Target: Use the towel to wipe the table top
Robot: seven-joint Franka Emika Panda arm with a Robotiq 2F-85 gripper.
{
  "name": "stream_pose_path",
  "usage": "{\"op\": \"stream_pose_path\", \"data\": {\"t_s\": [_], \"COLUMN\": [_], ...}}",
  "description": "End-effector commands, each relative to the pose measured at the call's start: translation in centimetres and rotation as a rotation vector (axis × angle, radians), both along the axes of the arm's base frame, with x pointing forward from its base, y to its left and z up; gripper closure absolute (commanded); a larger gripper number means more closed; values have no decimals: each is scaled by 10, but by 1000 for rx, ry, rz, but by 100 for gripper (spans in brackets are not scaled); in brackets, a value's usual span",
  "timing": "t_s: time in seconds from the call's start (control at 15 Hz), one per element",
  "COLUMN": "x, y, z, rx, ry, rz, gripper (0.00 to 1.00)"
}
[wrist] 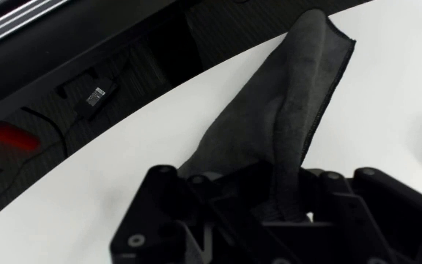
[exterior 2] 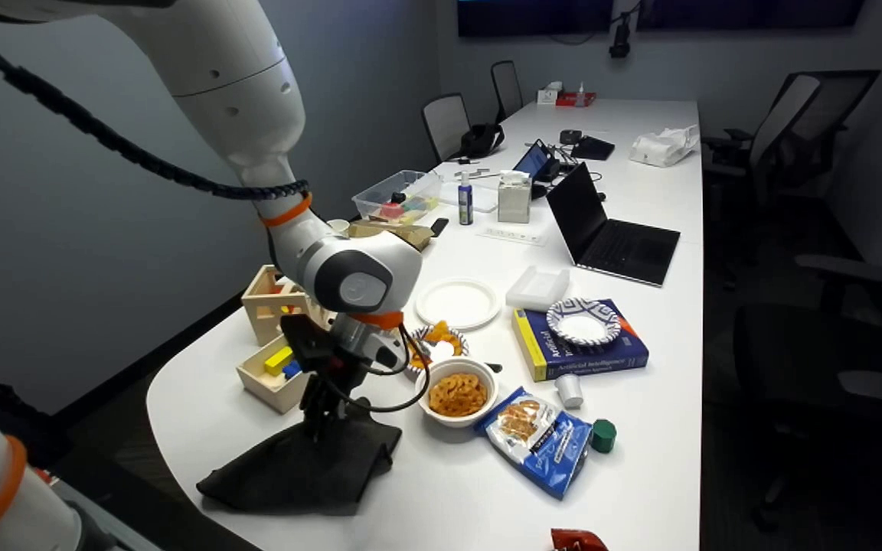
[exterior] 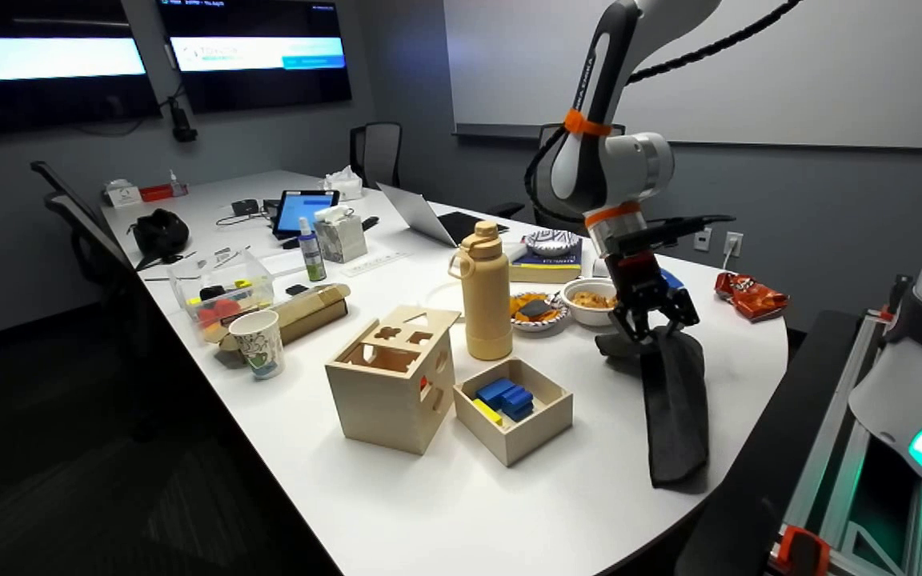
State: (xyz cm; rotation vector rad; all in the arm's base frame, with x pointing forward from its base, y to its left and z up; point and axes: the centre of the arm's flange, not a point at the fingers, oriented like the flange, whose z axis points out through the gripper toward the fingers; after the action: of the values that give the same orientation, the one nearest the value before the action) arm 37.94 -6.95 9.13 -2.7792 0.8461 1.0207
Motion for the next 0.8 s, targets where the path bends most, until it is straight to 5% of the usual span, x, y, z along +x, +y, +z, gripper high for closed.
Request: {"op": "stream_pose_path", "data": {"t_s": [0.0, 0.73], "x": [-27, -56], "y": [-30, -124], "z": [55, 172], "rx": [-89, -311], "ry": [-84, -358], "rz": [-96, -342], "gripper": [100, 100]}}
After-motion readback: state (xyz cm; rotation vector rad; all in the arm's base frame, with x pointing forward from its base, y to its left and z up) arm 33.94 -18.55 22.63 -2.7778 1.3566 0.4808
